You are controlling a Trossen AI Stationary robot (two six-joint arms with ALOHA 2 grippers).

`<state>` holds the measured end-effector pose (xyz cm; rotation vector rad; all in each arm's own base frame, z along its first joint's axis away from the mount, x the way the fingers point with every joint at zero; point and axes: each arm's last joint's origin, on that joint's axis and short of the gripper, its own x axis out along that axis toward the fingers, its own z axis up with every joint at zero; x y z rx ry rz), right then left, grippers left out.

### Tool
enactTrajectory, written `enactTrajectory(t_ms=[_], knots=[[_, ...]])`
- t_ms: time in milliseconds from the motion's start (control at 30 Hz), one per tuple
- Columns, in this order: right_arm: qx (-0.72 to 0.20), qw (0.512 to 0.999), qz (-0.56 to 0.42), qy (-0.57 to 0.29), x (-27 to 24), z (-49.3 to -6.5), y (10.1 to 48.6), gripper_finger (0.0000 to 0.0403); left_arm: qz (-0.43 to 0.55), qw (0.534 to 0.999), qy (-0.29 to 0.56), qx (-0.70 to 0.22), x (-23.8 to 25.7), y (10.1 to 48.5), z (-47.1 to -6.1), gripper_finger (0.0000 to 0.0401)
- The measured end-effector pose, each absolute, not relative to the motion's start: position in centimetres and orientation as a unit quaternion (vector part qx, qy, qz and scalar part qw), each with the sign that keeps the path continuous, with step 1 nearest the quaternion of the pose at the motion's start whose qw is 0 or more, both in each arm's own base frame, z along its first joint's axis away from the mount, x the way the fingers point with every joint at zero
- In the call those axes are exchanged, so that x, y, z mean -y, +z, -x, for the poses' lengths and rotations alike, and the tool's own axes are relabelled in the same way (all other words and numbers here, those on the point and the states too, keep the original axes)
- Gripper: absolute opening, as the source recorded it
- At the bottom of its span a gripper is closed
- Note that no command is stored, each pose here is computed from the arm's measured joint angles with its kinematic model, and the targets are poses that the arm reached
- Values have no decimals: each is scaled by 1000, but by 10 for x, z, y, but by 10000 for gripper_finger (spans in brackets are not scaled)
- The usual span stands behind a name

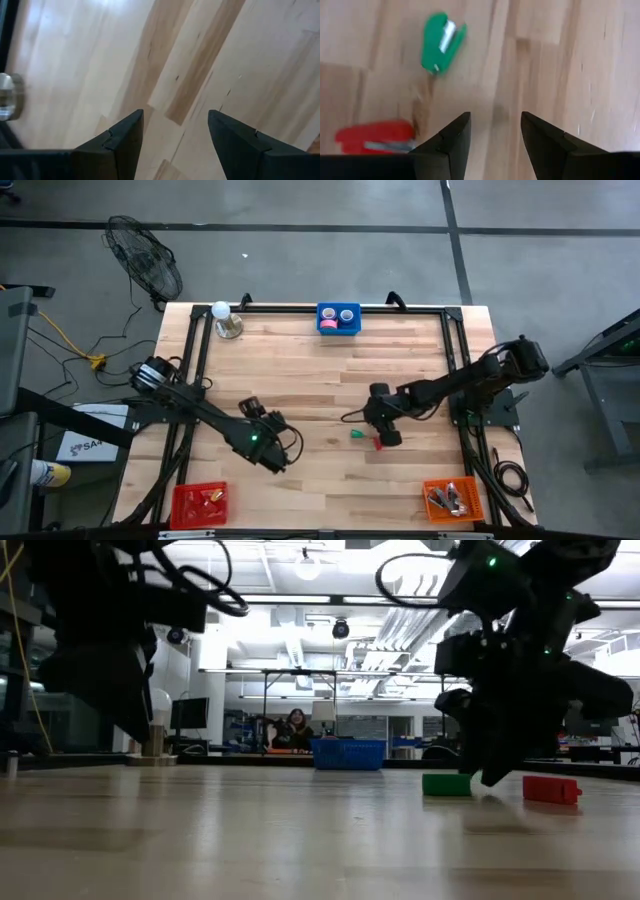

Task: Pick and place Stapler, Stapler remover, tape
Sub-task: Put the green stapler into the red bin

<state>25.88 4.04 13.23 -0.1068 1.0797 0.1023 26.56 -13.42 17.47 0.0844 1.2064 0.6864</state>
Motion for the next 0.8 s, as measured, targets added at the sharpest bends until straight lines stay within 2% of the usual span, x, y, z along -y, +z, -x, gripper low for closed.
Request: enactTrajectory(t_ms=[133, 800], knots=[[-482, 873, 59, 54, -52, -263, 135, 165, -16, 784, 306, -539, 132, 168, -261, 215], [-477, 879, 26, 11, -89, -262, 118, 165, 26, 828, 254, -500, 134, 142, -263, 215]])
